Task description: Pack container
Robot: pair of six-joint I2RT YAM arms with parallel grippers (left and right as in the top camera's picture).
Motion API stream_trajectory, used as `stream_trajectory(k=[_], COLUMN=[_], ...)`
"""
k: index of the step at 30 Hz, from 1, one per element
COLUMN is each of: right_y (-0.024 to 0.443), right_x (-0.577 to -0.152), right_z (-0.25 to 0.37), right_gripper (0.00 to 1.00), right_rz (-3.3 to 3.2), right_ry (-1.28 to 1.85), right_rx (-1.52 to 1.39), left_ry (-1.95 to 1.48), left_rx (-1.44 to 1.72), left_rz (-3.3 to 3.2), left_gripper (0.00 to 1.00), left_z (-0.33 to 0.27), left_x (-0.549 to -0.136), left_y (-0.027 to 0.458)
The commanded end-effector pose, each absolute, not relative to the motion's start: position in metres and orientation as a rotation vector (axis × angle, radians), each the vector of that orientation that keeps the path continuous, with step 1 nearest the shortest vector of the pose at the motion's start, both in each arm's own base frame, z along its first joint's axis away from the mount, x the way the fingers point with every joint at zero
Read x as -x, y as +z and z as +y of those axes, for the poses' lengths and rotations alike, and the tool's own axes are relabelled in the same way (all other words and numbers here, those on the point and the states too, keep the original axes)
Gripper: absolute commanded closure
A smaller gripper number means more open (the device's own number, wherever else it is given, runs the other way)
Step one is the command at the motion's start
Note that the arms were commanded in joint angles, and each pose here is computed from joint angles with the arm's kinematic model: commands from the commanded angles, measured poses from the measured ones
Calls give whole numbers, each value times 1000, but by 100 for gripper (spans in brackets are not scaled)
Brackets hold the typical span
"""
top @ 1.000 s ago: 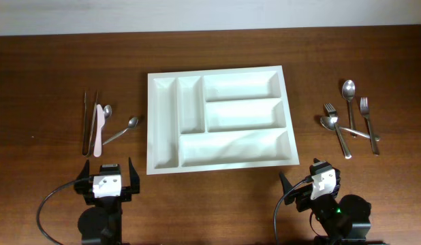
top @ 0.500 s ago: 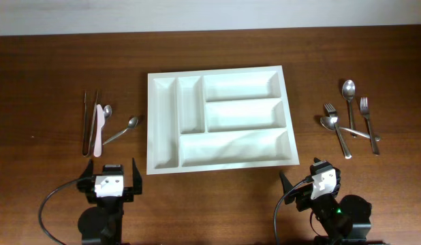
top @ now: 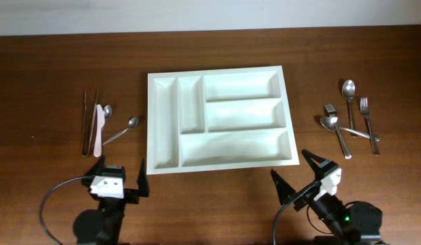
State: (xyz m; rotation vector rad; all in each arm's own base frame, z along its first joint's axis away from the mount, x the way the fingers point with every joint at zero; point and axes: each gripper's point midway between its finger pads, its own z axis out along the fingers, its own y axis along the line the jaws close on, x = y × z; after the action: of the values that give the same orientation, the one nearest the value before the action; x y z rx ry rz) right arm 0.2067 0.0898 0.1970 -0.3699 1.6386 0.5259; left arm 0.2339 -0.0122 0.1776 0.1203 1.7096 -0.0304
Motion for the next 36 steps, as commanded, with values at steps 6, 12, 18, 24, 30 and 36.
stream_trajectory(k=[6, 12, 18, 24, 30, 36], right_y=[245, 272, 297, 285, 240, 181], right_x=[-232, -282, -342, -362, -382, -392], right_z=[75, 65, 58, 50, -30, -116], right_gripper=[1, 1, 1, 1, 1, 1], right_rz=[1835, 1995, 2158, 2461, 2671, 2780], right_ry=[532, 460, 376, 395, 95, 43], right_rx=[197, 207, 318, 297, 8, -284], left_ry=[-12, 71, 115, 139, 142, 143], left_rx=[-80, -140, -121, -63, -38, -30], left_rz=[1848, 1989, 2106, 2166, 2233, 2320], left_gripper=[1, 1, 1, 1, 1, 1], left_z=[-5, 3, 21, 46, 56, 58], left_x=[-245, -283, -331, -370, -384, -383], left_y=[239, 257, 262, 268, 248, 223])
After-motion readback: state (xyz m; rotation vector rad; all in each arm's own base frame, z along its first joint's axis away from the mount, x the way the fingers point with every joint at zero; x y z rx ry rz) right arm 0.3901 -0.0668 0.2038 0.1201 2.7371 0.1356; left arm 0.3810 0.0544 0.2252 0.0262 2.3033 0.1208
